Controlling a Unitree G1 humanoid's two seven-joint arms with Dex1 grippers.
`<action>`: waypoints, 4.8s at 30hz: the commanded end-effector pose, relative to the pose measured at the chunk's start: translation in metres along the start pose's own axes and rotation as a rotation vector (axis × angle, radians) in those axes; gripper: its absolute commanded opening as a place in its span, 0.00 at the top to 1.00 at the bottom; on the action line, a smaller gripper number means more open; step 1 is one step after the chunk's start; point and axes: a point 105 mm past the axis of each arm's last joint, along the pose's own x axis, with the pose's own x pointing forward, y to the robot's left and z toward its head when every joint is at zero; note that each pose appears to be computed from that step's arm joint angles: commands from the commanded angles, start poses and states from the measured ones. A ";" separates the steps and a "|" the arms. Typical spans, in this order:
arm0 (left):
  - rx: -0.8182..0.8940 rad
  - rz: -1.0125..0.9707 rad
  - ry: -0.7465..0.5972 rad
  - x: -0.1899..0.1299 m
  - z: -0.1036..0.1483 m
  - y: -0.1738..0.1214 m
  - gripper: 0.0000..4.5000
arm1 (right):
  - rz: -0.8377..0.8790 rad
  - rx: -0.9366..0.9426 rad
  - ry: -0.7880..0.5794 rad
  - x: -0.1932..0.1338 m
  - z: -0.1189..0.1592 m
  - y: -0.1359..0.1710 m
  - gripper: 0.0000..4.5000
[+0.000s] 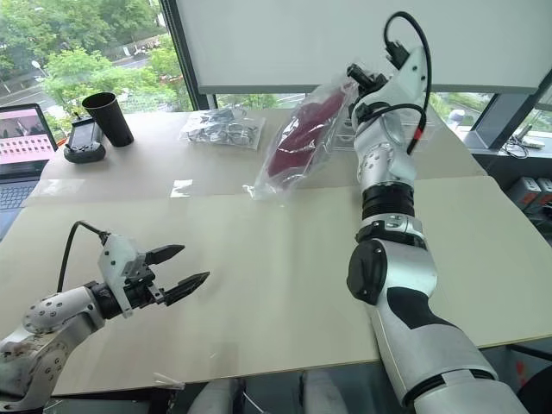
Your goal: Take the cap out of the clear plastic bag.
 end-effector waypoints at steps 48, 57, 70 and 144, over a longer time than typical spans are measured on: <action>-0.049 0.045 -0.033 -0.001 -0.001 0.007 0.00 | 0.739 0.043 0.228 -0.023 -0.056 0.186 0.99; -0.056 0.081 -0.025 -0.010 -0.004 0.008 0.00 | 1.506 -0.489 0.308 -0.102 -0.114 0.224 0.99; -0.076 0.078 -0.014 -0.011 -0.003 0.005 0.00 | 1.486 -0.974 0.967 -0.158 -0.264 0.066 0.93; -0.256 0.277 -0.106 -0.049 0.009 0.015 0.00 | 1.038 -1.213 0.443 -0.161 -0.228 0.167 0.68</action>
